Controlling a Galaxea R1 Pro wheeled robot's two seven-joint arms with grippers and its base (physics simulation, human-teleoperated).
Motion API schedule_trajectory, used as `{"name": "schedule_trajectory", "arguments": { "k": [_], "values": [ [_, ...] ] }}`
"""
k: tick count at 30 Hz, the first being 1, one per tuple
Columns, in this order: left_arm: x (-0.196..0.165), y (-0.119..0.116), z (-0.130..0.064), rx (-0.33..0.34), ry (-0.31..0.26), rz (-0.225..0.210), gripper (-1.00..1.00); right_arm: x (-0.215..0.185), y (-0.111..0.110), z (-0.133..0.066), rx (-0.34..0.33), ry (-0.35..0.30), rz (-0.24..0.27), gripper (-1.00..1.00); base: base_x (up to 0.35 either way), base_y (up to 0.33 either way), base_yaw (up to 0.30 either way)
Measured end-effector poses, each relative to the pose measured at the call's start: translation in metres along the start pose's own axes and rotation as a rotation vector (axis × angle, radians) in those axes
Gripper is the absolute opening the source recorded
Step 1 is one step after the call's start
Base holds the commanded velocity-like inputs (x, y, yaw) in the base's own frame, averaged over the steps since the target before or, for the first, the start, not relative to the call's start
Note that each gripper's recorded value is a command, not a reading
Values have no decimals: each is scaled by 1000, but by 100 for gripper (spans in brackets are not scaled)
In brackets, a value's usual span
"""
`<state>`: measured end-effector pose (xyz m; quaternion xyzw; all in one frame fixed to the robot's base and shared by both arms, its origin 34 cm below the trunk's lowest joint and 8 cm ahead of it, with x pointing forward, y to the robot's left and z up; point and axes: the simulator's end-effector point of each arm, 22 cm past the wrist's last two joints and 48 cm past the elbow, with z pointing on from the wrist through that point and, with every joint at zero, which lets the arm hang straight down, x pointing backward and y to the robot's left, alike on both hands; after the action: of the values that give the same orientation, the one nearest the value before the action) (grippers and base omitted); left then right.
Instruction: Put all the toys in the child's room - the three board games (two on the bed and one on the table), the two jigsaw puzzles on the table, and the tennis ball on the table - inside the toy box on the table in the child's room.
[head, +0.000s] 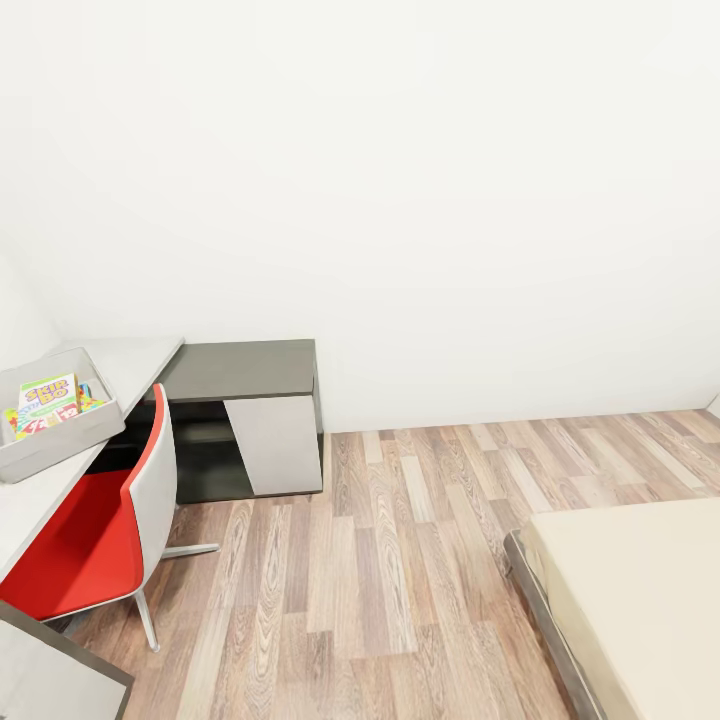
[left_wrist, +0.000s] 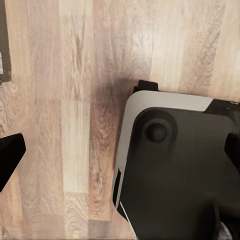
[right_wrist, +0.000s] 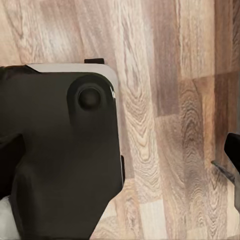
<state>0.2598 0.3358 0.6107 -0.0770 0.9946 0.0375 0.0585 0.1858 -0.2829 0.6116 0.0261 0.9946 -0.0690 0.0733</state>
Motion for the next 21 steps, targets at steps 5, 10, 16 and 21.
{"name": "schedule_trajectory", "arguments": {
  "k": [5,10,16,21],
  "values": [
    [15,9,-1,-45,19,20,100,8,-14,2,-42,20,21,100,0,0,0],
    [30,14,-3,-90,39,41,100,13,-23,2,-39,31,47,100,0,0,0],
    [38,14,-3,-99,48,51,100,14,-21,1,-43,32,54,100,0,0,0],
    [42,15,-4,-103,53,53,100,13,-17,1,-49,28,49,100,0,0,0]
  ]
}}
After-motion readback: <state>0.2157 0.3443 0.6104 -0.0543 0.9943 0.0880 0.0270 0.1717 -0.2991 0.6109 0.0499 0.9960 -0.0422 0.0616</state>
